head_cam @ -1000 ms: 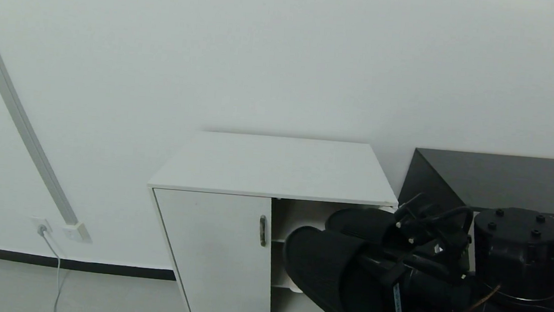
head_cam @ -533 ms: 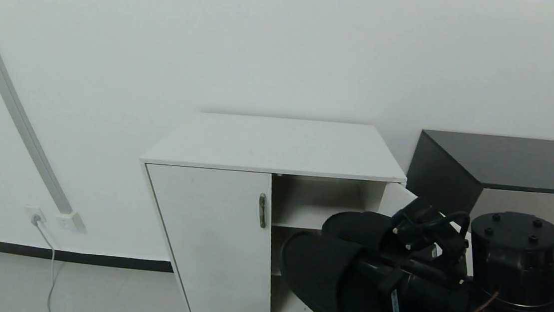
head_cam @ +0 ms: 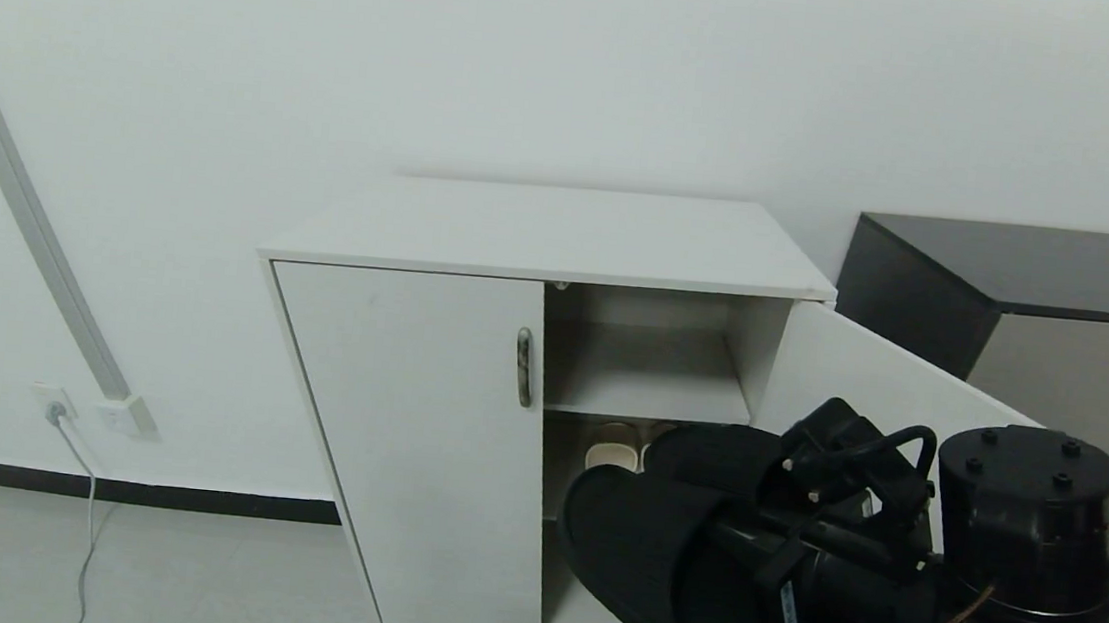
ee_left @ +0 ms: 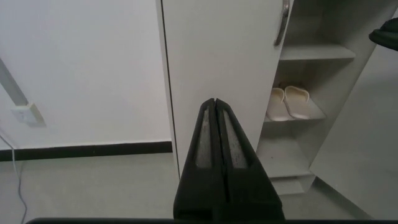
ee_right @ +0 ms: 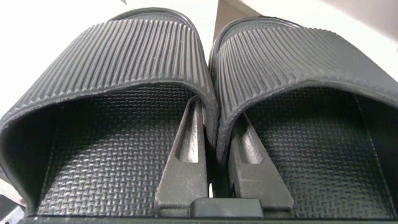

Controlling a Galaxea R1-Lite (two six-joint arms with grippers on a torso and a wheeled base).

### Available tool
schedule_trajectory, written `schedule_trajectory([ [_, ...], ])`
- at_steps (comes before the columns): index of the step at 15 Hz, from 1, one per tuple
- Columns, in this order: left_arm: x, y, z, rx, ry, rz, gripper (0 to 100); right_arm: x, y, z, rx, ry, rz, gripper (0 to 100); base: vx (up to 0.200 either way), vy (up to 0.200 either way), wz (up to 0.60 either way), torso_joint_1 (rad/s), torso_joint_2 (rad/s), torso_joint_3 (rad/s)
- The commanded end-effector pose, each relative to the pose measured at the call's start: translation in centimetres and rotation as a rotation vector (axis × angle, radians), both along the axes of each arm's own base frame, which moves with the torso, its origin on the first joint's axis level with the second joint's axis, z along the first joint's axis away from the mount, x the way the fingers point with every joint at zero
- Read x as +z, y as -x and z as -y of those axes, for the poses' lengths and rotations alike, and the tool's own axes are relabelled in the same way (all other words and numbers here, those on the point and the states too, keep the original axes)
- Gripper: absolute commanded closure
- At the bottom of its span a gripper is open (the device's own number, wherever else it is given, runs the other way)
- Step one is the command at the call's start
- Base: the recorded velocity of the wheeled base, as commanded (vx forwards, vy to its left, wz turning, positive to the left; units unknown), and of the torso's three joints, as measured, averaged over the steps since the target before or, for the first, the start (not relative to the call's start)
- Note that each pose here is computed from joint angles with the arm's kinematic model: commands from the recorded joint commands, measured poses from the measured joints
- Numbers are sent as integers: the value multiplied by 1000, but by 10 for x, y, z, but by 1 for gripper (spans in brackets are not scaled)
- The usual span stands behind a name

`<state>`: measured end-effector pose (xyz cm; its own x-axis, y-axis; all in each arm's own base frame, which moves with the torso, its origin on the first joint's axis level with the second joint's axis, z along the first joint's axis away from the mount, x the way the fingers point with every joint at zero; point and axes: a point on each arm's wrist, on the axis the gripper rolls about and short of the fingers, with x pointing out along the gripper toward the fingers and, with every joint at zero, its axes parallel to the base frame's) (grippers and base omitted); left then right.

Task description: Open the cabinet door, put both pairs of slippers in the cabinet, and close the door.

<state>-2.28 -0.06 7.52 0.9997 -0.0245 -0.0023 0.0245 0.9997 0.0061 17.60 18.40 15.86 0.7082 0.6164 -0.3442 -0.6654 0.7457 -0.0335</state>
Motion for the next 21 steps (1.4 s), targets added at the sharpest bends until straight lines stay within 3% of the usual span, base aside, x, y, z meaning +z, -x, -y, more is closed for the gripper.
schedule_trajectory([
  [1, 0, 0, 0, 0, 0, -1, 100, -1, 1, 0, 2, 4, -2, 100, 0, 0, 0, -159, 476, 334],
  [12, 0, 0, 0, -2, -3, -1, 100, -7, 1, -1, 15, 19, 8, 100, 0, 0, 0, -84, 450, 353],
  [21, 0, 0, 0, -2, -1, -1, 100, -11, 1, -2, 18, 7, 18, 100, 0, 0, 0, -3, 47, 44],
])
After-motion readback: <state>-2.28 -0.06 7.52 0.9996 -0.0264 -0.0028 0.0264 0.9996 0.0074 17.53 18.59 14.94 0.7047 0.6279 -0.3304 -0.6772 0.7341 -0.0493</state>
